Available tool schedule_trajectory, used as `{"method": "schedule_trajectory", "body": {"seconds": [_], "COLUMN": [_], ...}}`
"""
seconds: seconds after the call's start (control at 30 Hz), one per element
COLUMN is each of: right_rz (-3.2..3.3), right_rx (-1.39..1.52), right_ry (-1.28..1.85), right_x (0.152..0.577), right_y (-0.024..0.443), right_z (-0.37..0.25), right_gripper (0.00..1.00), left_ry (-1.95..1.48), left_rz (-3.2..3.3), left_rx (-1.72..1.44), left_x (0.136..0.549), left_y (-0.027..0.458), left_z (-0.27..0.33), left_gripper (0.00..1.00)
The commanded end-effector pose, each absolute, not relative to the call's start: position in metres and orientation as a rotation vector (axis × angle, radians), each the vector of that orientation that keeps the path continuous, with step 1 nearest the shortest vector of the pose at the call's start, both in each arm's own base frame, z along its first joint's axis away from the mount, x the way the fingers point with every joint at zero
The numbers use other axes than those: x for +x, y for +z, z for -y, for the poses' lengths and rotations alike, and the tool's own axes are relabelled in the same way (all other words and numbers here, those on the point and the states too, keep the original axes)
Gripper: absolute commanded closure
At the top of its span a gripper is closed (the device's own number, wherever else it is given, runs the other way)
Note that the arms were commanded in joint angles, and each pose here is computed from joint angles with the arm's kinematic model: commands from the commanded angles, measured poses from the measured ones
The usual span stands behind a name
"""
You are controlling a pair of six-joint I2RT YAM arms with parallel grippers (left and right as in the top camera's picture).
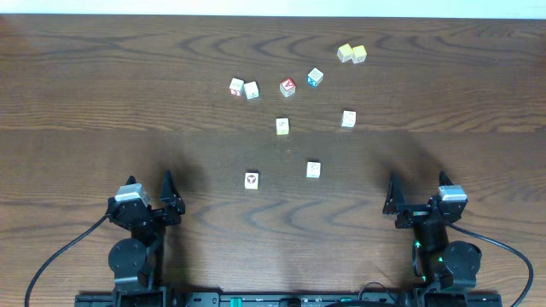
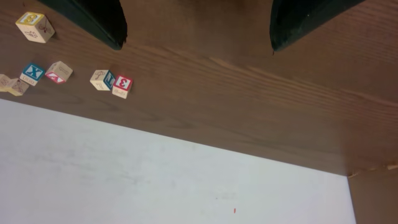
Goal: Lift 4 blocks
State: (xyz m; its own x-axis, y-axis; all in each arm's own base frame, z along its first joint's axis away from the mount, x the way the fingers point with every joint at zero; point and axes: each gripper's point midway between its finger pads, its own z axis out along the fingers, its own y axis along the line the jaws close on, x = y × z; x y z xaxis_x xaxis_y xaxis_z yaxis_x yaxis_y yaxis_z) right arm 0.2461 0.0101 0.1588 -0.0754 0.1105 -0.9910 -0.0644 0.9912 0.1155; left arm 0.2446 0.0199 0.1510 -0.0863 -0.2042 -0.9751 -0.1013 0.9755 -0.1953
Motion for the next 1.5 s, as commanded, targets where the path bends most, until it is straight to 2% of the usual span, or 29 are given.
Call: {"method": "schedule_trajectory", "body": {"seconds": [0.0,0.47,0.57,0.73,0.83,0.93,1.03,1.1,1.2,1.47], "right_rz": [-1.641,-1.64,-1.637,-1.61,-1.578,-1.551,-1.457,-1.308,-1.167,-1.396], "right_rx": [0.021,0.021,0.022,0.091,0.148,0.191,0.125,-0.034,-0.166,-0.198], "right_ry": [0.138,0.138,0.149,0.621,0.748,0.803,0.838,0.809,0.72,0.603], "right_x": [0.246,0.246,0.246,0.237,0.235,0.234,0.229,0.215,0.199,0.2], "right_y": [0.158,0.158,0.159,0.173,0.184,0.191,0.216,0.252,0.286,0.308], "right_z": [-0.011,-0.011,-0.013,-0.056,-0.062,-0.062,-0.068,-0.076,-0.08,-0.08], "right_gripper": [0.01,0.01,0.01,0.01,0.01,0.01,0.01,0.01,0.01,0.01], "left_ry": [-0.06,-0.08,-0.345,-0.758,-0.801,-0.839,-0.809,-0.721,-0.601,-0.473], "left_rz": [-1.706,-1.704,-1.695,-1.669,-1.63,-1.503,-1.331,-1.27,-1.3,-1.798], "left_rx": [-0.266,-0.257,-0.245,-0.236,-0.24,-0.089,0.158,0.232,0.2,0.084], "left_x": [0.243,0.243,0.244,0.235,0.235,0.227,0.205,0.195,0.195,0.22], "left_y": [0.137,0.137,0.143,0.159,0.17,0.206,0.257,0.286,0.313,0.323], "left_z": [-0.026,-0.022,0.009,0.054,0.056,0.069,0.087,0.087,0.076,0.056], "left_gripper": [0.26,0.26,0.26,0.26,0.26,0.26,0.26,0.26,0.26,0.26]}}
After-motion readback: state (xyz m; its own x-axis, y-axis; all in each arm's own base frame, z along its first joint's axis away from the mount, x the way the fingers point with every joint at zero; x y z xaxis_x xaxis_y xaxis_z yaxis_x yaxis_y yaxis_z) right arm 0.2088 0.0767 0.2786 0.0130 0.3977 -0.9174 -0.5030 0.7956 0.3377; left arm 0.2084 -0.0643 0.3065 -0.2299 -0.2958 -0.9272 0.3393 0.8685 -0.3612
